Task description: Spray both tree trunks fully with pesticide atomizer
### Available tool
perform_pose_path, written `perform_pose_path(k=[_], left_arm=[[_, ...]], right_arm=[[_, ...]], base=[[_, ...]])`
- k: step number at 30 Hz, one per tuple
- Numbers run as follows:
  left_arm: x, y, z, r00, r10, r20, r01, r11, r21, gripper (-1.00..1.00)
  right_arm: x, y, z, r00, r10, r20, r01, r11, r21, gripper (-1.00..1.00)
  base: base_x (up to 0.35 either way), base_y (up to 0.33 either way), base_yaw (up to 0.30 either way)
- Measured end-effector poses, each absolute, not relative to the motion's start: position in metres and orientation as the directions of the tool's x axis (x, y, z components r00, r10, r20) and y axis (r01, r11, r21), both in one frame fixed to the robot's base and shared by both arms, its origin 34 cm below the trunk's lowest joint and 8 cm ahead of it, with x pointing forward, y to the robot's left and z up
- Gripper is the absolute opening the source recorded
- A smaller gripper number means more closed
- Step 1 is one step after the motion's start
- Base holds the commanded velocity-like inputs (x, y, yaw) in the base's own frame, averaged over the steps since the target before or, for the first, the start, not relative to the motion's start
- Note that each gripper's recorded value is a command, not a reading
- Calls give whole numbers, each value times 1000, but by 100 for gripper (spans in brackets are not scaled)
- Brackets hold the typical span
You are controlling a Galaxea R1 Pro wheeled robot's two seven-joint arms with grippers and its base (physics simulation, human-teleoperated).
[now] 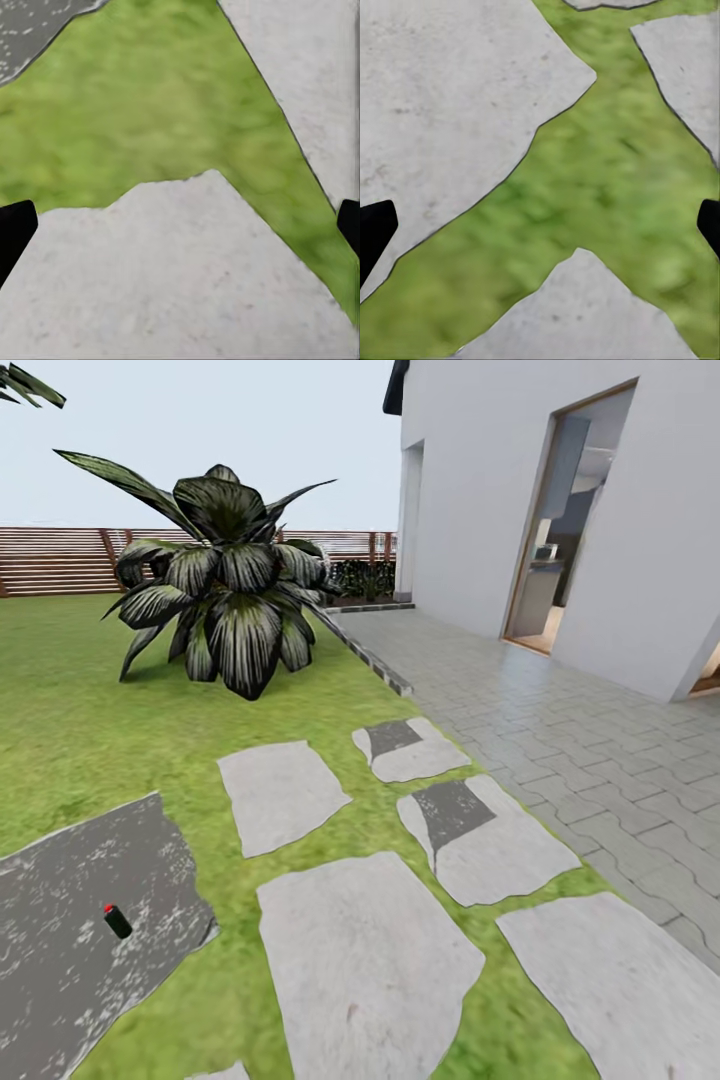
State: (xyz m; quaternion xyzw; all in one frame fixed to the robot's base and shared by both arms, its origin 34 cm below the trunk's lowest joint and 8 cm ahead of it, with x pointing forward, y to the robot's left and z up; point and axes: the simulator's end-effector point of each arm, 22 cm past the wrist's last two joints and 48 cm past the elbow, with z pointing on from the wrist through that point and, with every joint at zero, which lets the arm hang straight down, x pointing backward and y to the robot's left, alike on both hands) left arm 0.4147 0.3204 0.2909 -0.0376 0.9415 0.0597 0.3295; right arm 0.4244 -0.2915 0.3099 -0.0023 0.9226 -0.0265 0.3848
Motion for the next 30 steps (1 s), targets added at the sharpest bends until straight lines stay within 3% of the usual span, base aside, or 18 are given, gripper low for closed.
perform_pose_path(k=[30], left_arm=[[415, 320, 291, -780, -32, -625, -110, 990, 88, 100]], right_arm=[[424, -292, 310, -704, -24, -710, 18, 999, -52, 100]], base=[[294, -147, 2]])
